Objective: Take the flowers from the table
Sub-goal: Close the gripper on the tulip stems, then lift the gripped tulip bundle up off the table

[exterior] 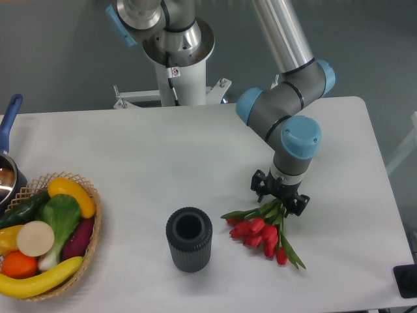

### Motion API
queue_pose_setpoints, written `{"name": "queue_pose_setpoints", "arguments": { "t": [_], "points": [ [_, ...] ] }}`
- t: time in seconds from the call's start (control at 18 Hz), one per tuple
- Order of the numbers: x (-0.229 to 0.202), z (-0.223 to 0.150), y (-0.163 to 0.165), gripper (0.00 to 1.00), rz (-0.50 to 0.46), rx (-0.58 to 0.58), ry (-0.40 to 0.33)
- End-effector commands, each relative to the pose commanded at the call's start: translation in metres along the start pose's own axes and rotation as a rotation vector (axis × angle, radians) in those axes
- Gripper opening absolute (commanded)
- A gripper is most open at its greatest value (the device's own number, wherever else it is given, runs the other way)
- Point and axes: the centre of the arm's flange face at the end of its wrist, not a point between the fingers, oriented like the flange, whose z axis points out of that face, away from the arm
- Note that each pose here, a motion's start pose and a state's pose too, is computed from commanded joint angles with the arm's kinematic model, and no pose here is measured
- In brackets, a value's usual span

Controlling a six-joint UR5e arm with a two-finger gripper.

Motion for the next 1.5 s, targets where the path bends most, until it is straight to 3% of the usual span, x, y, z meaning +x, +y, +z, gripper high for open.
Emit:
{"name": "queue_pose_setpoints", "arguments": {
  "t": [0.28,0.56,1.17,1.39,1.5],
  "points": [
    [-0.001,-0.004,0.001,0.39,0.002,0.000,-0.006],
    [-0.001,-0.007,0.001,0.28,-0.001,0.003,-0.009],
    [-0.008,-0.018,-0.001,0.28,0.004,0.012,-0.033],
    [-0.008,-0.085,-0.004,0.28,0.005,0.065,-0.129],
    [-0.006,-0.101,-0.010,0.28,0.001,0.148,-0.127]
  ]
}}
